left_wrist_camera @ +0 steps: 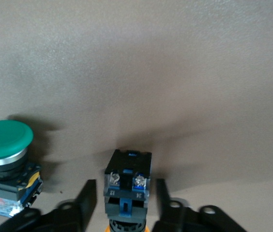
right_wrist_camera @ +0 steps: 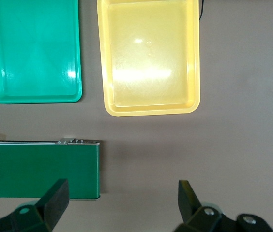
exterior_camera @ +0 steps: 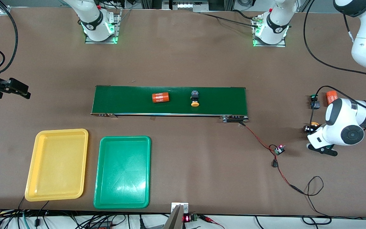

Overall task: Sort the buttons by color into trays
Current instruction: 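Place the button on the conveyor with the left gripper while the right gripper reaches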

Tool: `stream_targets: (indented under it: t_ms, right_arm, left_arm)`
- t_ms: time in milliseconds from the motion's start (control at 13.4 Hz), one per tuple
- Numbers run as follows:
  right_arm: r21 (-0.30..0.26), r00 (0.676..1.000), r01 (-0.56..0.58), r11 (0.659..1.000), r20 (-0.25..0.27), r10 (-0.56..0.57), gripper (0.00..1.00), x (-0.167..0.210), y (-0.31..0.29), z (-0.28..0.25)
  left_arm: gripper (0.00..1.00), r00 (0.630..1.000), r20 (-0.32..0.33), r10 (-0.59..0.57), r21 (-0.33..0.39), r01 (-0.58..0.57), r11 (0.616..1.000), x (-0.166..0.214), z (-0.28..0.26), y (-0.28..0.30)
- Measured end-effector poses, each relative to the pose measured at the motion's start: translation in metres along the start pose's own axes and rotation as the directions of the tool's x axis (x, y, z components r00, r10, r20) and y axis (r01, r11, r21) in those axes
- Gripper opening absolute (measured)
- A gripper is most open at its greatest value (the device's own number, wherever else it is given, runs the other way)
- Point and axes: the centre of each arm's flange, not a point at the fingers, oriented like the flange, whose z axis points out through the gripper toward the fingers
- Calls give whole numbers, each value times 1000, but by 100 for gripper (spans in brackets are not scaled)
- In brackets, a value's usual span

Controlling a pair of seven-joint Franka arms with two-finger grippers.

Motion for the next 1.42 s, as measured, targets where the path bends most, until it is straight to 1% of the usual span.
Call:
stream_targets:
  t_ms: [149,299,448,597,672,821,896,971,1045,1195,1344,1419]
  right_arm:
    - [0,1000,0,1000,0,0,100,0,0,0]
    - [0,1000,-1,1000,0,1,100,0,0,0]
    - [0,1000,-1,1000,5,1,100,1,0,3]
    - [0,1000,0,1000,14,0,100,3,0,8]
    - [0,1000,1,1000,18,-1,100,4,-1,11]
    - [0,1000,3,1000,30,-3,100,5,-2,17]
    - [1,999,3,1000,35,-3,100,6,-2,20]
    - [1,999,3,1000,37,-3,100,6,-2,21]
    - [1,999,5,1000,38,-5,100,7,-3,22]
    - [3,999,20,1000,37,-20,100,7,-11,21]
    - [6,998,56,998,40,-56,100,7,-32,22]
    - [7,996,75,997,40,-76,100,7,-44,23]
  left_arm:
    - [33,1000,-4,5,-1,-5,1000,2,-3,3]
    - [33,1000,-3,20,-7,-20,1000,4,-18,14]
    - [33,998,17,57,-28,-56,998,5,-54,41]
    - [33,996,16,92,-85,-90,992,2,-101,79]
    - [33,995,16,99,-127,-96,987,-1,-122,99]
    - [33,997,25,74,-246,-66,967,-8,-153,137]
    - [33,998,31,49,-287,-38,957,-8,-162,157]
    - [33,999,45,13,-305,1,952,-8,-169,179]
    - [33,998,66,-23,-307,42,951,-8,-174,207]
    - [33,993,100,-60,-276,86,957,-7,-181,276]
    - [33,991,114,-76,-241,102,965,-10,-180,346]
    - [33,990,109,-86,-235,110,966,-12,-175,374]
